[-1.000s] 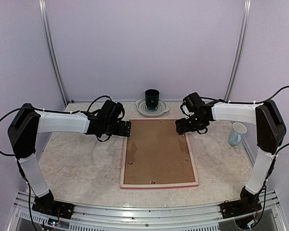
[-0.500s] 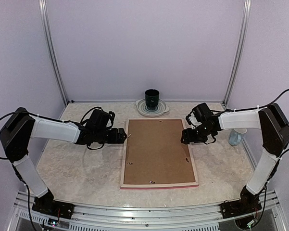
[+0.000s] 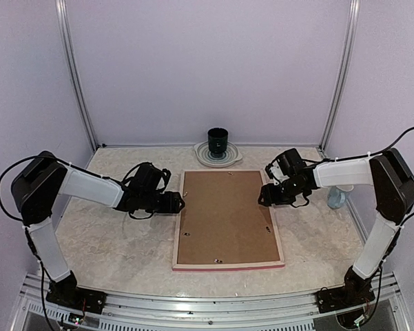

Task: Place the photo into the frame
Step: Press the fastener onto the backboard.

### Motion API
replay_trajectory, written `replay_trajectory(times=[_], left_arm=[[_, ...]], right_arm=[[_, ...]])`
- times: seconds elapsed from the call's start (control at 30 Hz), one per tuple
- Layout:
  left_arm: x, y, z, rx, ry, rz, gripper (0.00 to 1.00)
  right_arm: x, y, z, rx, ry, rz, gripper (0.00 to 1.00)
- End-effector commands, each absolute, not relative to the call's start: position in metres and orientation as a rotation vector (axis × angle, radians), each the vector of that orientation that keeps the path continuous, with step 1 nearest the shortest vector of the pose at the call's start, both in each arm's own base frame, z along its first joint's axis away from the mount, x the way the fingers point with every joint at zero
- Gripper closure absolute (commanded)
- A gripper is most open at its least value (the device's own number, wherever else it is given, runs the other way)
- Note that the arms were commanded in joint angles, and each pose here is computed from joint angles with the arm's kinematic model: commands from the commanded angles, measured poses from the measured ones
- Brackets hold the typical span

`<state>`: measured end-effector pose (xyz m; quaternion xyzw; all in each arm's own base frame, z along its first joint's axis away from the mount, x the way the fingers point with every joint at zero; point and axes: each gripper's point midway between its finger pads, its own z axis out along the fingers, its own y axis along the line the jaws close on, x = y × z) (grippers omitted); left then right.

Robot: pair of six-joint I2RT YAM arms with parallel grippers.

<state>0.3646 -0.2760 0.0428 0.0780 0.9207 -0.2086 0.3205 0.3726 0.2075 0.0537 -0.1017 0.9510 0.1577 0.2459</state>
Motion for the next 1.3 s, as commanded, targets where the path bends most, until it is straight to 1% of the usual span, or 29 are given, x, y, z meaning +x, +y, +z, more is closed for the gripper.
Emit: replay_trajectory(times=[0.0, 0.13, 0.27, 0.33, 0.4, 0.5, 0.6, 0.7, 0.93, 1.27], left_arm=[[0.370, -0.290, 0.046, 0.220, 2.395, -0.616, 0.26], [0.368, -0.293, 0.042, 0.226, 2.400, -0.640, 0.29], [0.364, -0.297, 0.037, 0.233, 2.409, -0.676, 0.35], [0.362, -0.298, 0.034, 0.234, 2.417, -0.686, 0.38], [0.360, -0.298, 0.032, 0.235, 2.419, -0.699, 0.45], [0.357, -0.301, 0.033, 0.238, 2.421, -0.726, 0.51], [0.353, -0.302, 0.029, 0.240, 2.433, -0.732, 0.52], [0.349, -0.303, 0.027, 0.239, 2.441, -0.738, 0.58], [0.340, -0.302, 0.024, 0.229, 2.455, -0.753, 0.64], [0.317, -0.303, 0.034, 0.214, 2.441, -0.796, 0.66]], right_arm=[[0.372, 0.203, 0.046, -0.266, 2.603, 0.435, 0.39], [0.370, 0.201, 0.039, -0.263, 2.615, 0.443, 0.40], [0.366, 0.201, 0.033, -0.263, 2.623, 0.459, 0.41], [0.365, 0.202, 0.033, -0.264, 2.619, 0.469, 0.41], [0.364, 0.203, 0.034, -0.266, 2.616, 0.479, 0.42], [0.362, 0.205, 0.035, -0.276, 2.608, 0.506, 0.42], [0.358, 0.209, 0.035, -0.285, 2.608, 0.540, 0.43], [0.354, 0.212, 0.035, -0.293, 2.604, 0.585, 0.43], [0.343, 0.218, 0.036, -0.297, 2.598, 0.656, 0.44], [0.323, 0.231, 0.049, -0.331, 2.573, 0.717, 0.44]])
